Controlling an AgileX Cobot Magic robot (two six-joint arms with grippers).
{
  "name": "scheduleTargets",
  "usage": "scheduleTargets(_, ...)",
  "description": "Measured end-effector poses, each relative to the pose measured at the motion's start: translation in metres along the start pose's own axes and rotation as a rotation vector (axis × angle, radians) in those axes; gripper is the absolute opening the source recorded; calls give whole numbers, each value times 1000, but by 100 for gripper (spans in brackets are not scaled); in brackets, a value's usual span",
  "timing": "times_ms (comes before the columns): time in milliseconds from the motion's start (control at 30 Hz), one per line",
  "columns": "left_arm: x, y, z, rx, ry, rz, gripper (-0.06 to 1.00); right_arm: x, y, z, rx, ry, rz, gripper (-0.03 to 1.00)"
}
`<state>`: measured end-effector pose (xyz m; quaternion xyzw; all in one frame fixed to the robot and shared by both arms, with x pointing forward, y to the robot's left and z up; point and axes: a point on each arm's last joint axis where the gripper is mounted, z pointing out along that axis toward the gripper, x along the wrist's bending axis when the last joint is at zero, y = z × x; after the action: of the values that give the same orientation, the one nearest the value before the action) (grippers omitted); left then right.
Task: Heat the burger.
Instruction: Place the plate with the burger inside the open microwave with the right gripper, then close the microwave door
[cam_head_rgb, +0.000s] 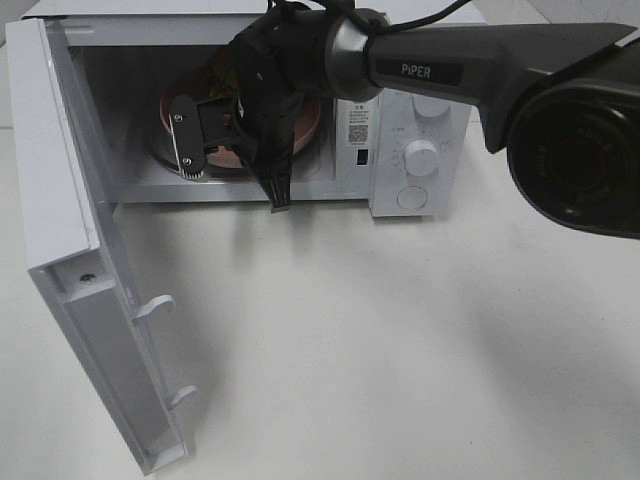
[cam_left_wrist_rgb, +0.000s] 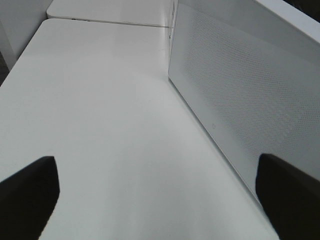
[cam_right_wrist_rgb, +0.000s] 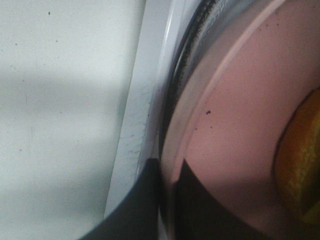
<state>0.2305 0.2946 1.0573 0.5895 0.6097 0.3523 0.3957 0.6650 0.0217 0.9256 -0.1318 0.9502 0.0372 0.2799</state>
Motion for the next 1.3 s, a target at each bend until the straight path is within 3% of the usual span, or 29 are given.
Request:
scheduleTargets(333,0,0,0,0,0,0,99,-1,1,4,-21,-21,3,10)
scheduleTargets(500,0,0,0,0,0,0,99,-2,4,7,-46,-45,2,19)
scheduleTargets(667,0,0,0,0,0,0,99,-5,6,6,-73,-67,15,38)
scheduleTargets(1033,0,0,0,0,0,0,99,-4,8,6,-94,-57,46,45)
scheduleTargets(1300,0,0,0,0,0,0,99,-4,9,6,-109,-53,108,61)
